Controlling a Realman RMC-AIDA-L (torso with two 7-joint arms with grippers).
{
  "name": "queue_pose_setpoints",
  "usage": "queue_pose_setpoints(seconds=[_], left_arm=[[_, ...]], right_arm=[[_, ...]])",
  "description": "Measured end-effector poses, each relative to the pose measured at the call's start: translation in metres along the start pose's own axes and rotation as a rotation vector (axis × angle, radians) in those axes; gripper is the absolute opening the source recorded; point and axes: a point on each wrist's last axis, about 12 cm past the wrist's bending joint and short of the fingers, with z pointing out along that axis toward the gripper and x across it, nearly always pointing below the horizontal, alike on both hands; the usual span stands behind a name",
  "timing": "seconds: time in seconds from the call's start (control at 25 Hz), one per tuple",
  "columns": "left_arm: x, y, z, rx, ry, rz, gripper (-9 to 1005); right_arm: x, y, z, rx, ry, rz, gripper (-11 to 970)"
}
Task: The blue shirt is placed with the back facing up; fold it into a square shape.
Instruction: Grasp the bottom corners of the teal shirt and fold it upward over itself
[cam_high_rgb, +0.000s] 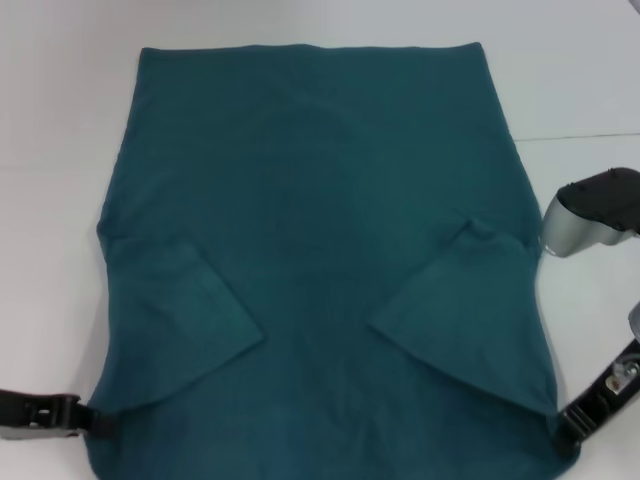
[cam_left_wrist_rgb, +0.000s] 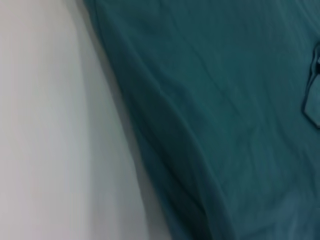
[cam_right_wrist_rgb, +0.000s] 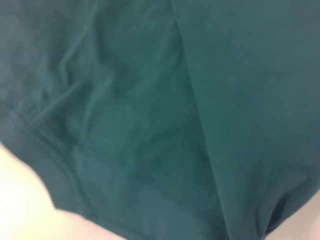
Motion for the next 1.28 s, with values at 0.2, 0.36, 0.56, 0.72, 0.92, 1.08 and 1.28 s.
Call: queue_pose_setpoints(seconds=[0.2, 0.36, 0.56, 0.72, 0.92, 1.08, 1.28], left_arm=[[0.012, 0.004, -0.015, -0.004, 0.1, -0.042, 84], [0.026, 0.005, -0.022, -0.002, 0.214, -0.072, 86], [0.039, 0.003, -0.026, 0.004, 0.326, -0.092, 88], [0.046, 0.001, -0.026, 0.015, 0.39, -0.101, 89], [0.052, -0.003, -0.024, 0.029, 0.454, -0.092, 91], [0.054, -0.005, -0.02, 0.026, 0.489, -0.084, 93], [0.052, -0.006, -0.019, 0.088, 0.43, -0.067, 95]], right_arm=[[0.009, 0.007, -0.002, -0.066, 0.079, -0.083, 36], [0.014, 0.013, -0.003, -0.122, 0.115, -0.134, 36], [0.021, 0.014, 0.009, -0.133, 0.201, -0.184, 36], [0.025, 0.023, 0.021, -0.151, 0.274, -0.244, 35], [0.029, 0.03, 0.028, -0.175, 0.327, -0.269, 35], [0.033, 0.031, 0.03, -0.19, 0.349, -0.253, 35], [0.031, 0.025, 0.022, -0.232, 0.269, -0.244, 35]])
